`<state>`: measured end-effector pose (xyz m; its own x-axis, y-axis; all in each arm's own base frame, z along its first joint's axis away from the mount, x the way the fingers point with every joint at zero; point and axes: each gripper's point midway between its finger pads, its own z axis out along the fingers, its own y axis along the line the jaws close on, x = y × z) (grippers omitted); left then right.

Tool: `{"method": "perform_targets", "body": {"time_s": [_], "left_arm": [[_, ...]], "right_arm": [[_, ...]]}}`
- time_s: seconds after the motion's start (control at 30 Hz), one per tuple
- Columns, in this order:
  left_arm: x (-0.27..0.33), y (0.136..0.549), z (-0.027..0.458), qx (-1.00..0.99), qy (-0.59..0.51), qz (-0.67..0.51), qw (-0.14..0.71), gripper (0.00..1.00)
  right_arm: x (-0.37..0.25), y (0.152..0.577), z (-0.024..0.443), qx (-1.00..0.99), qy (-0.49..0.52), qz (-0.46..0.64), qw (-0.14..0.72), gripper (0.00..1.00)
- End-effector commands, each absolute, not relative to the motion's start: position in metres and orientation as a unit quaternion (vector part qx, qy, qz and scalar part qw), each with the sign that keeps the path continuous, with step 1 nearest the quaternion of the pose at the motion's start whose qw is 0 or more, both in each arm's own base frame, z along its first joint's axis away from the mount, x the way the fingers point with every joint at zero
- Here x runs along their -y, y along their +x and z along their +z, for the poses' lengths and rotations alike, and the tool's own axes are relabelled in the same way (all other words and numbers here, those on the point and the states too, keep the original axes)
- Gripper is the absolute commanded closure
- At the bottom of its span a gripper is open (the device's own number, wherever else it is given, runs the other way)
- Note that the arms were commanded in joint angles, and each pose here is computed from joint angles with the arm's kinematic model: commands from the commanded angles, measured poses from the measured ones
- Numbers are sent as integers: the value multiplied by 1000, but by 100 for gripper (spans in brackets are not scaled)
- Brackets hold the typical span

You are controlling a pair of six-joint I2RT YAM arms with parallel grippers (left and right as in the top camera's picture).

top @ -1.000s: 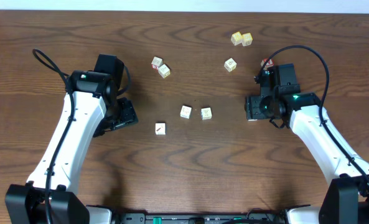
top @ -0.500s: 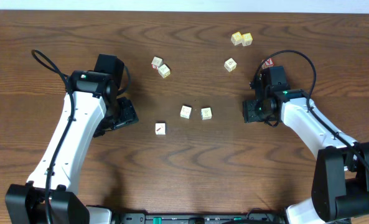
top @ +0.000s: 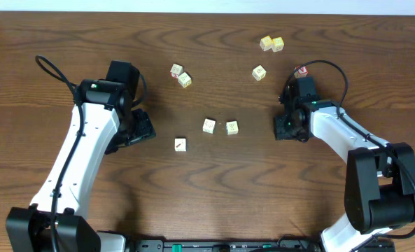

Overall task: Lift 4 blocks
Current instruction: 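Lower the right gripper and grasp the soccer-ball block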

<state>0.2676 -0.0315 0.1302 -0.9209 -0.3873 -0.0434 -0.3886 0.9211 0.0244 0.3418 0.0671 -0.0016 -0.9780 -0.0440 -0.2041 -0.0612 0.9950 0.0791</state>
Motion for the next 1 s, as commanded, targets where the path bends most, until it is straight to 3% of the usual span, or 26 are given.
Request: {"method": "perform_targets", "body": {"time_s": [0.0, 0.03, 0.07, 0.3, 0.67, 0.97], "left_arm": [[28, 271, 135, -977, -209, 23, 30, 24], [28, 271, 135, -977, -209, 23, 30, 24], [28, 272, 135, -977, -209, 23, 30, 24], [28, 272, 133, -977, -209, 23, 31, 24], [28, 272, 128, -977, -209, 23, 30, 24], [28, 272, 128, -977, -209, 22, 31, 24]], "right_arm": [[-66, 339, -9, -995, -19, 38, 92, 60], [-64, 340, -9, -995, -18, 32, 92, 71], [-62, 339, -9, -995, -14, 29, 92, 74], [-61, 333, -9, -995, 51, 29, 77, 78], [-47, 314, -11, -995, 92, -7, 41, 79], [-49, 323, -9, -998, -2, -9, 58, 75]]}}
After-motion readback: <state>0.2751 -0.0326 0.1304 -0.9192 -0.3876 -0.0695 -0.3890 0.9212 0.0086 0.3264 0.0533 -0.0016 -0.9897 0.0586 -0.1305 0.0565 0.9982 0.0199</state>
